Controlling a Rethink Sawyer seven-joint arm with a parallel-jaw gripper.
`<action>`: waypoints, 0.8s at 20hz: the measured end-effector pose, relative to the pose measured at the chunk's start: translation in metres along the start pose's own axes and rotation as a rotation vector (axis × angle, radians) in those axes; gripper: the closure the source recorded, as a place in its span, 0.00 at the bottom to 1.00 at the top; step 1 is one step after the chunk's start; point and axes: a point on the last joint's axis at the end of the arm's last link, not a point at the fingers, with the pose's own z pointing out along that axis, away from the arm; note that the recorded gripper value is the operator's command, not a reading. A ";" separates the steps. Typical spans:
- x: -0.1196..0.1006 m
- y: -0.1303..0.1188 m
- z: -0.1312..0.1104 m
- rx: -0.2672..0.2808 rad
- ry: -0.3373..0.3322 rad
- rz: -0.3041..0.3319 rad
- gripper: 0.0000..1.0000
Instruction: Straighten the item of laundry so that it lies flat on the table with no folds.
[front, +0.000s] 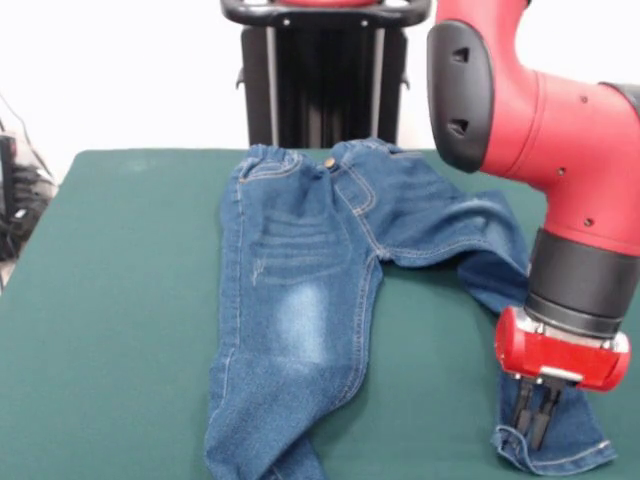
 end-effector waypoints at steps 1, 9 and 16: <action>-0.001 0.000 0.001 -0.001 -0.002 0.005 1.00; -0.023 0.004 0.014 0.006 -0.046 0.048 1.00; -0.051 0.014 0.030 0.015 -0.086 0.042 1.00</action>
